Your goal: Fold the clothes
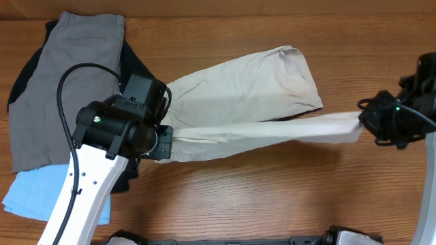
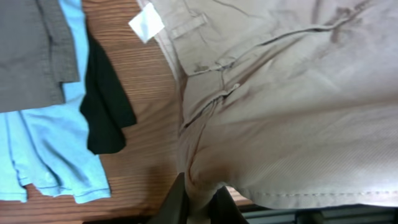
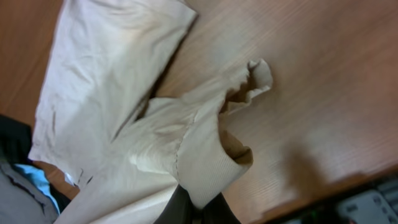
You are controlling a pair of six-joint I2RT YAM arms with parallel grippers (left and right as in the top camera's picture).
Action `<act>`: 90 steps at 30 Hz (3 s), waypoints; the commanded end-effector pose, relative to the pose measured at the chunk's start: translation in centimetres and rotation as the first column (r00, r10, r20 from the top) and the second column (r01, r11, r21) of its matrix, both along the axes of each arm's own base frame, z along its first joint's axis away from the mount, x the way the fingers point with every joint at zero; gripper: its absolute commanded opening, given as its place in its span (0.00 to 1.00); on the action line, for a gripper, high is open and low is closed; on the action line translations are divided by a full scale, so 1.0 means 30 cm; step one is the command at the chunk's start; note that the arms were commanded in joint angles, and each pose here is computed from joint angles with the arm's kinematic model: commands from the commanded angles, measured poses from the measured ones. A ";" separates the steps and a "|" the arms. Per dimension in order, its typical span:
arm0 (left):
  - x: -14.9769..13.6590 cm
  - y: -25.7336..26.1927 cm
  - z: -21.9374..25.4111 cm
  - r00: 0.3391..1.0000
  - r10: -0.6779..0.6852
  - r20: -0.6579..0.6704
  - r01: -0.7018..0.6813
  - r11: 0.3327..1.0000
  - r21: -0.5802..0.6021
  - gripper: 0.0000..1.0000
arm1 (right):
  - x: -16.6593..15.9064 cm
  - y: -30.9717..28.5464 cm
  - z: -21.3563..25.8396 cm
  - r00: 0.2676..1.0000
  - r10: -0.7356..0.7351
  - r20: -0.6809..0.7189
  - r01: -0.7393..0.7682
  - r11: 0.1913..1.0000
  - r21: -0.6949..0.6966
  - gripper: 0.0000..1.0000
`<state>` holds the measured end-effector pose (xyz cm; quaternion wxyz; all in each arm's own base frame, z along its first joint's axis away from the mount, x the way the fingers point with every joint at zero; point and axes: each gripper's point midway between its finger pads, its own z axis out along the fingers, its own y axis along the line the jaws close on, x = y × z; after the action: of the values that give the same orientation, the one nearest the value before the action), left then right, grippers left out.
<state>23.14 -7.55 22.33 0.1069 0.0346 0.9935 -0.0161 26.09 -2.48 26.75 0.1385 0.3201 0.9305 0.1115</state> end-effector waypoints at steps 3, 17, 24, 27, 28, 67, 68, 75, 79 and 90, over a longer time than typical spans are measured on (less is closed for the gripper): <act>0.034 0.135 0.057 0.981 0.148 0.122 -0.166 0.974 0.153 0.04 | 0.130 -0.013 0.005 0.991 0.109 0.073 -0.101 0.988 -0.113 0.04; 0.175 0.137 -0.017 0.964 0.171 0.204 -0.210 0.960 0.185 0.04 | 0.460 0.070 -0.180 0.971 0.212 0.107 -0.199 0.972 -0.124 0.04; 0.261 0.191 -0.149 0.956 0.239 0.169 -0.272 0.938 0.214 0.04 | 0.519 0.071 -0.242 0.971 0.215 0.100 -0.203 0.972 -0.114 0.04; 0.302 0.231 -0.175 0.946 0.273 0.173 -0.307 0.927 0.215 0.04 | 0.540 0.073 -0.258 0.970 0.217 0.106 -0.206 0.972 -0.112 0.04; 0.316 0.245 -0.182 0.941 0.287 0.177 -0.321 0.923 0.213 0.04 | 0.548 0.078 -0.261 0.969 0.221 0.112 -0.209 0.972 -0.110 0.04; 0.712 0.277 -0.467 0.902 0.330 0.277 -0.374 0.919 0.123 1.00 | 0.817 0.247 -0.482 0.939 0.287 0.188 -0.268 0.956 -0.117 1.00; 0.709 0.279 -0.453 0.906 0.335 0.261 -0.373 0.921 0.114 1.00 | 0.808 0.237 -0.451 0.941 0.282 0.186 -0.264 0.957 -0.117 1.00; 0.634 0.250 -0.345 0.939 0.339 0.060 -0.337 0.941 -0.039 1.00 | 0.733 0.191 -0.285 0.914 0.376 0.151 -0.351 0.921 -0.169 1.00; 0.565 0.151 -0.346 0.980 0.188 -0.072 -0.200 0.945 -0.257 1.00 | 0.696 0.191 -0.293 0.878 0.467 0.101 -0.443 0.875 -0.197 1.00; 0.409 0.155 -0.492 0.972 0.092 -0.218 -0.153 0.948 -0.281 1.00 | 0.665 0.197 -0.364 0.869 0.494 0.039 -0.480 0.858 -0.180 1.00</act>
<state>36.34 -2.34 8.76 0.0225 -0.0720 0.9868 -0.1433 46.04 3.34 15.81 0.1674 0.0693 0.9798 0.0844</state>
